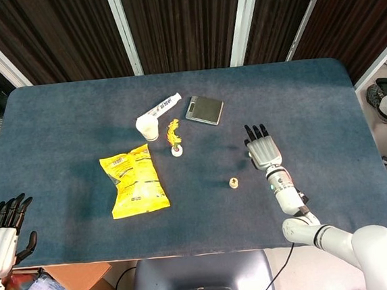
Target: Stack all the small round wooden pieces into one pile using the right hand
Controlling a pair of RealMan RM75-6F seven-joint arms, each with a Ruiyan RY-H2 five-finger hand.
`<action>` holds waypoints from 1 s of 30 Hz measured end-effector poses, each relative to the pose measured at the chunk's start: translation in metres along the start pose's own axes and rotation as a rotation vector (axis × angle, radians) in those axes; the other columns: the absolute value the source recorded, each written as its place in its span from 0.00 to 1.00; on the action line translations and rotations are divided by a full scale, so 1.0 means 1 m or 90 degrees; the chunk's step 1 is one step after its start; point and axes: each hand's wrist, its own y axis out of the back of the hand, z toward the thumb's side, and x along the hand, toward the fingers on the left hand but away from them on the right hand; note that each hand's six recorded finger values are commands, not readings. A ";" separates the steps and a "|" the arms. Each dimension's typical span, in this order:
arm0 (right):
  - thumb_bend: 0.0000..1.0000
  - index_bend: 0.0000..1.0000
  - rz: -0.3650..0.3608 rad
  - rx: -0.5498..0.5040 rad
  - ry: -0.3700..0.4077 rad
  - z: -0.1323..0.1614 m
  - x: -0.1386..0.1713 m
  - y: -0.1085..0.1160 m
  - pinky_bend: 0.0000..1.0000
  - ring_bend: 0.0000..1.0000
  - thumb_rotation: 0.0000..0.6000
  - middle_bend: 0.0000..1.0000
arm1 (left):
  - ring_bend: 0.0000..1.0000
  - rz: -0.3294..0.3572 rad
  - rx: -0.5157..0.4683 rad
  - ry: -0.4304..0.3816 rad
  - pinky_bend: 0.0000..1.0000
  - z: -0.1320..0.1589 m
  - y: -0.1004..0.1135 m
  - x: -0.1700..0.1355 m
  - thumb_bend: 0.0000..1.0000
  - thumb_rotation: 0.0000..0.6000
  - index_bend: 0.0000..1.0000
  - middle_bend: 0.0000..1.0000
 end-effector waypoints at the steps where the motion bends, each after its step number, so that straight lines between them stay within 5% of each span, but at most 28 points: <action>1: 0.48 0.49 0.001 0.000 0.000 0.001 0.000 -0.001 0.00 0.00 1.00 0.09 | 0.00 0.000 0.000 0.000 0.03 0.000 0.000 0.000 0.50 1.00 0.00 0.02; 30: 0.48 0.58 0.027 0.012 -0.021 -0.001 -0.004 -0.011 0.00 0.00 1.00 0.09 | 0.00 -0.005 0.001 -0.003 0.03 0.000 -0.003 0.007 0.50 1.00 0.00 0.02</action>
